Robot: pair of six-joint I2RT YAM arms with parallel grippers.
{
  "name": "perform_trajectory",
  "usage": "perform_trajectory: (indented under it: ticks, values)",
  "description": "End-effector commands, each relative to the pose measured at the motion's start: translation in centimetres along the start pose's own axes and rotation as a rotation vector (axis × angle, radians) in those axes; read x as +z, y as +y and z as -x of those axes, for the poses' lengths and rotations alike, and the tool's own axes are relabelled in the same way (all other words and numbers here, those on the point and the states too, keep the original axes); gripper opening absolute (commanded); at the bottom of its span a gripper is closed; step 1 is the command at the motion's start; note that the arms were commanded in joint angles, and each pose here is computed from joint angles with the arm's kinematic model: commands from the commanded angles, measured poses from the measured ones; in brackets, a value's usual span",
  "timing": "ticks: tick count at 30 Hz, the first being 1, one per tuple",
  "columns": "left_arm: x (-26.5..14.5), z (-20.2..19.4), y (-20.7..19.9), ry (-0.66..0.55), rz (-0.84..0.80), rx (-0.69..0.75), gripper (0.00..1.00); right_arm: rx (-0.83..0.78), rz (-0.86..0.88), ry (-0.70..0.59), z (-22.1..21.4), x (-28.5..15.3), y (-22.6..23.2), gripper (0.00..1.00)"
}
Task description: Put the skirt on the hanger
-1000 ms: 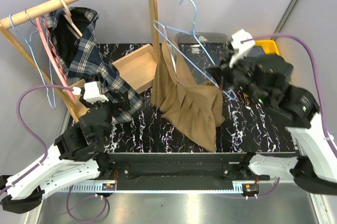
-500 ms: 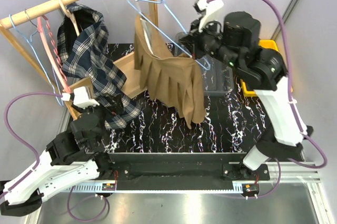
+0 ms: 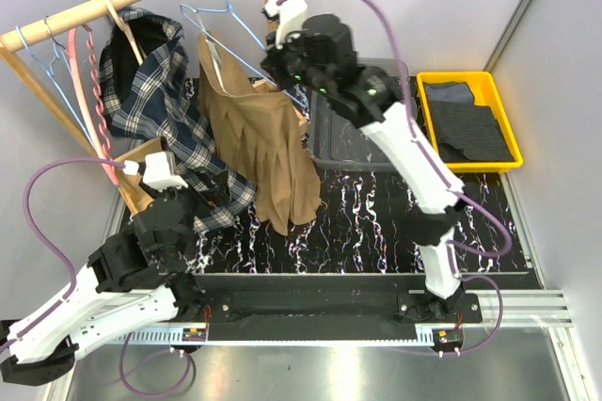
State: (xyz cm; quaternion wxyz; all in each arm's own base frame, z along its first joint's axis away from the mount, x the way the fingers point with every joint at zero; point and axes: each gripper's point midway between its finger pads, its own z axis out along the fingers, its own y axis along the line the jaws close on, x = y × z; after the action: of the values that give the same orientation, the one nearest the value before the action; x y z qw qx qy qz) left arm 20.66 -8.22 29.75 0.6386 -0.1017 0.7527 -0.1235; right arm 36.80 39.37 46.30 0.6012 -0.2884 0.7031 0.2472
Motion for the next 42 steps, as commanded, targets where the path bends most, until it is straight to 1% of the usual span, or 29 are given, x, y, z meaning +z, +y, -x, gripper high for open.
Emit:
perform_trajectory:
  ticks: [1, 4, 9, 13, 19, 22, 23, 24, 25, 26, 27, 28, 29, 30, 32, 33, 35, 36, 38, 39, 40, 41, 42]
  values:
    - [-0.1, 0.9, -1.5, -0.030, -0.076, -0.049, 0.99, -0.033, -0.060, -0.383, 10.1, -0.5, -1.2, 0.00]
    - [-0.1, 0.7, -1.7, -0.023, -0.090, -0.040, 0.99, -0.030, -0.059, -0.394, 9.2, 2.0, -1.4, 0.00]
    - [-0.1, 0.4, -2.2, -0.009, -0.110, -0.032, 0.99, 0.006, -0.065, -0.423, 8.6, 4.2, -3.0, 0.00]
    - [-0.1, 0.1, -2.6, 0.002, -0.129, -0.031, 0.99, 0.007, -0.031, -0.389, 6.3, 6.9, -2.9, 0.00]
    - [0.0, -0.3, -2.8, 0.011, -0.139, -0.023, 0.99, 0.012, -0.032, -0.340, 3.9, 8.8, -3.3, 0.00]
    - [0.1, -0.4, -2.8, 0.015, -0.135, -0.014, 0.99, 0.012, -0.046, -0.320, 3.6, 8.5, -3.5, 0.00]
    - [0.1, -0.4, -2.9, 0.016, -0.137, -0.015, 0.99, 0.011, -0.049, -0.317, 3.7, 8.2, -3.6, 0.07]
    - [0.0, -0.3, -2.9, 0.014, -0.143, -0.018, 0.99, 0.009, -0.062, -0.332, 4.8, 7.1, -3.8, 0.24]
    - [0.0, -0.3, -3.0, 0.015, -0.144, -0.018, 0.99, 0.009, -0.070, -0.327, 4.8, 6.8, -3.9, 0.44]
    - [0.0, -0.3, -3.0, 0.018, -0.144, -0.020, 0.99, 0.002, -0.076, -0.333, 5.2, 6.2, -4.1, 0.76]
    - [-0.1, -0.2, -2.8, 0.015, -0.138, -0.028, 0.99, 0.003, -0.096, -0.359, 6.7, 4.6, -4.4, 0.86]
    - [-0.1, -0.2, -2.7, 0.021, -0.134, -0.031, 0.99, 0.000, -0.106, -0.353, 6.7, 4.2, -4.5, 0.91]
    - [-0.3, 0.0, -2.7, 0.019, -0.135, -0.036, 0.99, -0.004, -0.118, -0.357, 7.1, 3.6, -4.8, 1.00]
    - [-0.3, 0.2, -2.5, 0.016, -0.122, -0.045, 0.99, -0.009, -0.135, -0.371, 8.2, 1.9, -5.0, 1.00]
    - [-0.6, 0.4, -2.0, 0.024, -0.102, -0.066, 0.99, -0.014, -0.156, -0.352, 8.3, 0.6, -5.4, 1.00]
    - [-0.6, 0.3, -1.6, 0.032, -0.088, -0.061, 0.99, -0.017, -0.163, -0.323, 8.3, -0.8, -5.6, 1.00]
    - [-0.8, 0.4, -1.4, 0.037, -0.080, -0.075, 0.99, -0.012, -0.164, -0.227, 6.2, -1.8, -5.5, 1.00]
    - [-0.9, 0.2, -1.2, 0.044, -0.077, -0.068, 0.99, -0.003, -0.170, -0.221, 6.6, -3.5, -5.6, 1.00]
    - [-0.9, 0.0, -1.0, 0.050, -0.070, -0.065, 0.99, 0.019, -0.173, -0.103, 3.0, -3.7, -5.5, 1.00]
    - [-0.9, -0.4, -0.9, 0.060, -0.067, -0.051, 0.99, 0.034, -0.178, -0.113, 3.6, -5.9, -5.6, 1.00]
    - [-0.9, -0.5, -0.8, 0.062, -0.065, -0.045, 0.99, 0.037, -0.182, -0.029, 0.3, -5.3, -5.6, 0.99]
    - [-0.8, -0.7, -0.8, 0.067, -0.061, -0.040, 0.99, 0.061, -0.208, -0.072, 1.3, -7.5, -5.9, 1.00]
    - [-0.8, -1.0, -0.7, 0.074, -0.059, -0.029, 0.99, 0.096, -0.220, -0.001, -2.1, -7.0, -5.9, 0.99]
